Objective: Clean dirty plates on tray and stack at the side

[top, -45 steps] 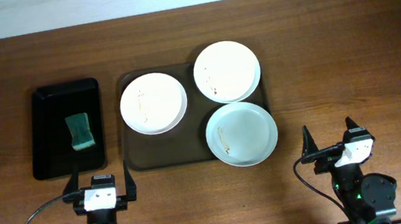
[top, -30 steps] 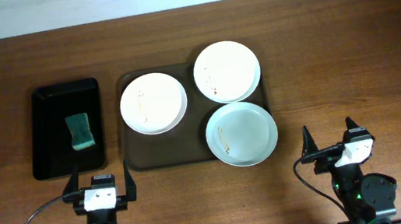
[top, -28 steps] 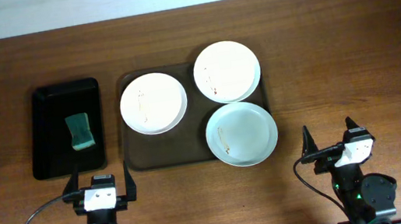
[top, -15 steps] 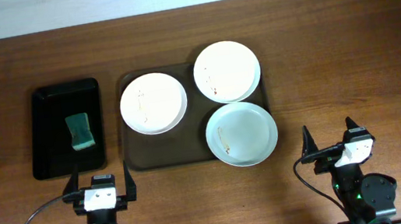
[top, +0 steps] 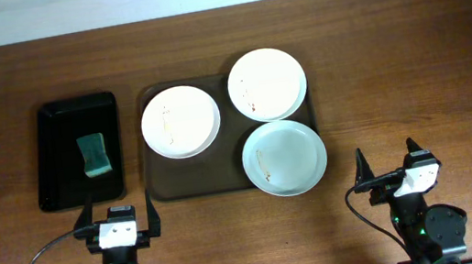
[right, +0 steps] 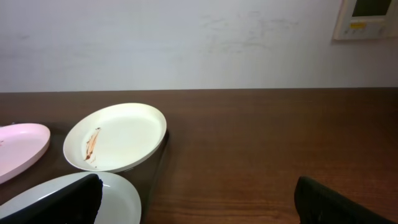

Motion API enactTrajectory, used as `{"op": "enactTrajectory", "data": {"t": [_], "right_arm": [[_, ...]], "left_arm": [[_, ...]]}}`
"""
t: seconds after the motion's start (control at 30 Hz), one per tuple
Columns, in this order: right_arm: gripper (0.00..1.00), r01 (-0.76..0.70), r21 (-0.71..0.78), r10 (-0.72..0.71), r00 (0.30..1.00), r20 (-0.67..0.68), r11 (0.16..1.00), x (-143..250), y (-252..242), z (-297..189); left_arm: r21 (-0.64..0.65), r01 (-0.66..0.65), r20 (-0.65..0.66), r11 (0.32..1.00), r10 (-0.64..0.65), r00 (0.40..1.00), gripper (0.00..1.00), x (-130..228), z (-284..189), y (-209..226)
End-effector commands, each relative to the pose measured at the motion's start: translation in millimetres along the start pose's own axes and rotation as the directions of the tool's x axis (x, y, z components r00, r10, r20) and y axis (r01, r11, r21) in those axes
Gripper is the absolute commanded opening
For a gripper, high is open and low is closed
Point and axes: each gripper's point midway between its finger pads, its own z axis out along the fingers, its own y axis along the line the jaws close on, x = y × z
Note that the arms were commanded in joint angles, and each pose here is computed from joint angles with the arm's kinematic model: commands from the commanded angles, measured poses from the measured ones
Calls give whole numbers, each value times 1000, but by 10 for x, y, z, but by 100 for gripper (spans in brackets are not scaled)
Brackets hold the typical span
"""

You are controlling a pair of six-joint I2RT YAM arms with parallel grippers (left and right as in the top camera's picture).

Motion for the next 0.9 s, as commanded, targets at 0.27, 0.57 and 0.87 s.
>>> {"op": "enactTrajectory", "data": {"t": [0.27,0.57,0.87], "right_arm": [[98,20,-119,-9,995,99,993,-234,215,-26],[98,18,-204,11,990,139,979,-754,386,-176],[99,6,-387,10,999,40,922,-1344,718,-2]], "left_arm": [[-15,-17,5,1000,17,1000,99,3,-1,20],[-27,121,108,992,-117,987,99,-282,-31,90],[-48,140,236,989,-125,964,99,-1173,-302,308]]}}
